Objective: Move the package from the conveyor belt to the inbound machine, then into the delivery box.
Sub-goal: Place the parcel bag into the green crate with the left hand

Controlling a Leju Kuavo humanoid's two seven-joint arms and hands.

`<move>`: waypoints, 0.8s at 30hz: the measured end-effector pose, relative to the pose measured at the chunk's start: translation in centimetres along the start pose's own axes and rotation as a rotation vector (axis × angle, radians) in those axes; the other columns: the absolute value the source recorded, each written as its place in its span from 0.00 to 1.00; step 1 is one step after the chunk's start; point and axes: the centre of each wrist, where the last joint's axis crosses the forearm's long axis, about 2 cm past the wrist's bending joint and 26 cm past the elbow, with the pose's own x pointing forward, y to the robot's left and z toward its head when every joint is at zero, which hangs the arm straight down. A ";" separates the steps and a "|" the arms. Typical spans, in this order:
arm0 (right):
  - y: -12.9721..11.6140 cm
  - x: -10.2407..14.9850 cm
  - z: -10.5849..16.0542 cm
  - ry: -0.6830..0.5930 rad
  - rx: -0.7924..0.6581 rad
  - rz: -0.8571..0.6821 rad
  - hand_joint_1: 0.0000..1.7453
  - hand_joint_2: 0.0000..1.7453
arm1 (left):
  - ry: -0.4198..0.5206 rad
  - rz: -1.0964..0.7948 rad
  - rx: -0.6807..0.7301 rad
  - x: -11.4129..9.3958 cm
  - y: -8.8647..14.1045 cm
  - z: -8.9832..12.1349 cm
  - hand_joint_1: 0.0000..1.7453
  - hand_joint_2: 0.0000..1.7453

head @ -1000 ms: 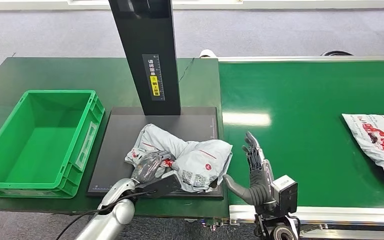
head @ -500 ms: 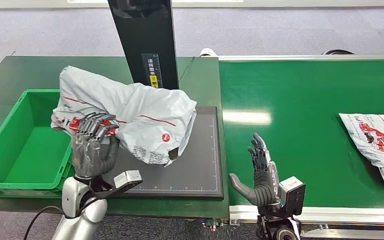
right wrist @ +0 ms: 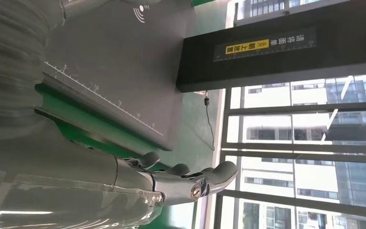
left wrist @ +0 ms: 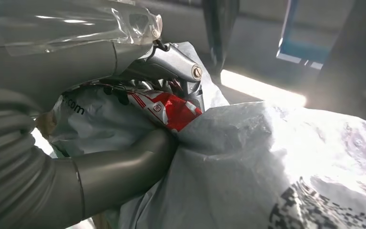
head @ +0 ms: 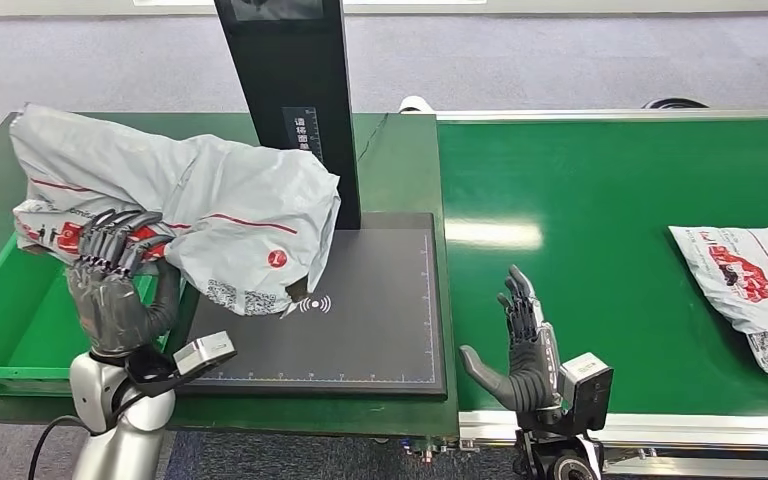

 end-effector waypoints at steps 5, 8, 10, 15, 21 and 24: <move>-0.1 0.0 0.6 0.007 -0.015 0.006 0.00 1.00 | 0.217 -0.086 -0.039 -1.8 0.6 -0.3 1.00 1.00; -0.2 0.0 1.0 0.013 -0.020 0.010 0.00 1.00 | 0.390 -0.148 -0.162 -4.3 0.2 -0.8 1.00 1.00; -0.3 0.0 1.2 0.016 -0.019 0.016 0.00 1.00 | 0.491 -0.189 -0.256 -6.6 -0.2 -0.8 1.00 1.00; -0.5 0.1 1.3 0.023 -0.003 0.030 0.00 1.00 | 0.690 -0.277 -0.396 -12.3 -0.2 0.6 1.00 1.00; -0.7 0.1 1.3 0.031 -0.001 0.042 0.00 1.00 | 0.915 -0.364 -0.552 -18.0 1.4 3.6 1.00 1.00; -0.8 0.1 1.3 0.035 0.003 0.042 0.00 1.00 | 0.992 -0.402 -0.624 -19.6 1.9 4.7 1.00 1.00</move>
